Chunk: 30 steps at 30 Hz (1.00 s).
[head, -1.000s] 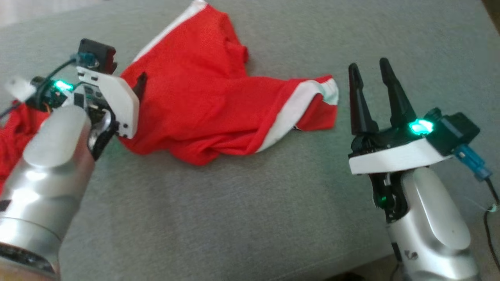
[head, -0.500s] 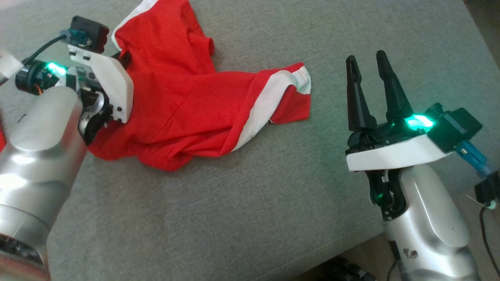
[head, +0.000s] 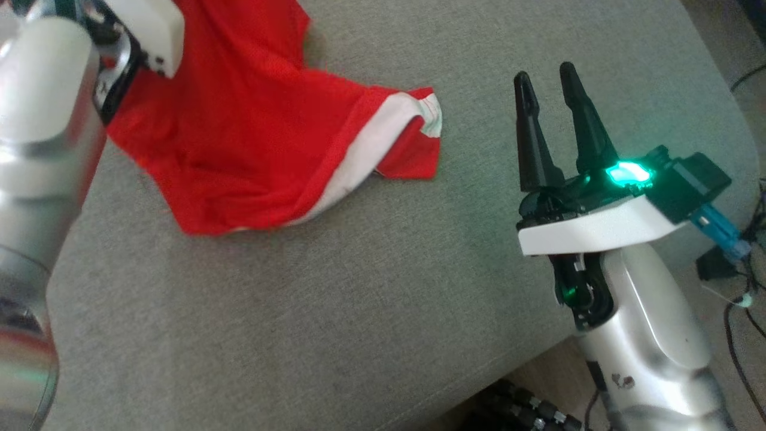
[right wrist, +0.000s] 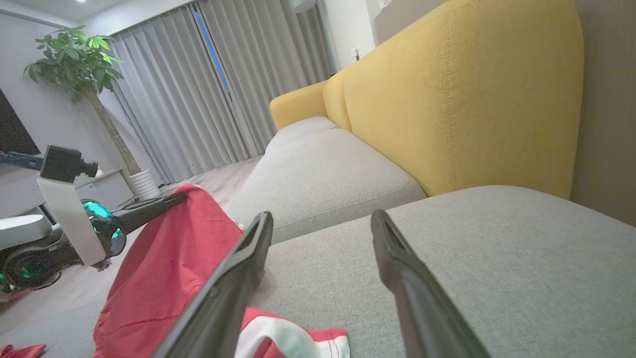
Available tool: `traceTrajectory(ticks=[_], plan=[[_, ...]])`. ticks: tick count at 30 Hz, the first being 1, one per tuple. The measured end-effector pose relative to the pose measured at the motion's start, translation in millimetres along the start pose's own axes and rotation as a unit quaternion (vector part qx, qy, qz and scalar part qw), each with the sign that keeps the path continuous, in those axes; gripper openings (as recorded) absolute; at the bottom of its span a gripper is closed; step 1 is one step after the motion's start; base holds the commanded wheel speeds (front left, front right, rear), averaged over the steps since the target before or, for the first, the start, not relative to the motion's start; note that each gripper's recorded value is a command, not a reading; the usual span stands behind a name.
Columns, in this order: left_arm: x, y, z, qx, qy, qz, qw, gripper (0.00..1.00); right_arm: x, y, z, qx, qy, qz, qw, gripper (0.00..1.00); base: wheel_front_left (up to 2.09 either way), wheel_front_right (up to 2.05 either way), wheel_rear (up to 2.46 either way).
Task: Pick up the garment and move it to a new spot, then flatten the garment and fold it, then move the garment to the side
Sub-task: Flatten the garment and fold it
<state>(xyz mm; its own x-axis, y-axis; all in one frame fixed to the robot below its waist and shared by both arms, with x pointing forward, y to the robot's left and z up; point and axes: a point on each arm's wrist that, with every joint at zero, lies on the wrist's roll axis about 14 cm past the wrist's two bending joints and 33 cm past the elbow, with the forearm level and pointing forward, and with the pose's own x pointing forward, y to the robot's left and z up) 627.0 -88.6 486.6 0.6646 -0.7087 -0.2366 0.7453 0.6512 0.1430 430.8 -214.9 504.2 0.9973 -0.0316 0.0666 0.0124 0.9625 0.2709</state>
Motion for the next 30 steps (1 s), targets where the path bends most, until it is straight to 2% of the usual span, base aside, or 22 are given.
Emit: traceTrajectory(ticks=[3,5,9,16,20,26,30], plan=[[9,-3,19,0.012,-0.036,0.003,0.999,0.0,2,0,2,0.001,-0.003,0.0,1.0,1.0,0.0,0.0,0.0],[13,-6,26,0.022,-0.049,0.005,0.999,1.0,2,-1,1,0.001,-0.002,-0.001,1.0,1.0,0.0,0.0,0.0],[11,-4,33,0.038,-0.069,0.014,0.997,1.0,4,0,1,0.003,-0.004,0.0,1.0,1.0,0.0,0.0,0.0],[-8,19,27,0.03,-0.064,0.048,0.996,1.0,11,9,0,0.006,-0.007,0.014,1.0,1.0,0.0,0.0,0.0],[-29,31,29,0.001,-0.08,0.071,0.994,1.0,17,14,2,-0.003,-0.012,0.023,1.0,1.0,0.0,0.0,0.0],[-77,25,-4,-0.067,-0.068,0.097,0.991,1.0,17,28,-2,-0.011,-0.01,0.04,0.999,1.0,0.0,0.0,0.0],[-128,18,-7,-0.112,-0.1,0.136,0.979,1.0,4,42,-20,-0.01,0.014,0.054,0.998,1.0,0.0,0.0,0.0]])
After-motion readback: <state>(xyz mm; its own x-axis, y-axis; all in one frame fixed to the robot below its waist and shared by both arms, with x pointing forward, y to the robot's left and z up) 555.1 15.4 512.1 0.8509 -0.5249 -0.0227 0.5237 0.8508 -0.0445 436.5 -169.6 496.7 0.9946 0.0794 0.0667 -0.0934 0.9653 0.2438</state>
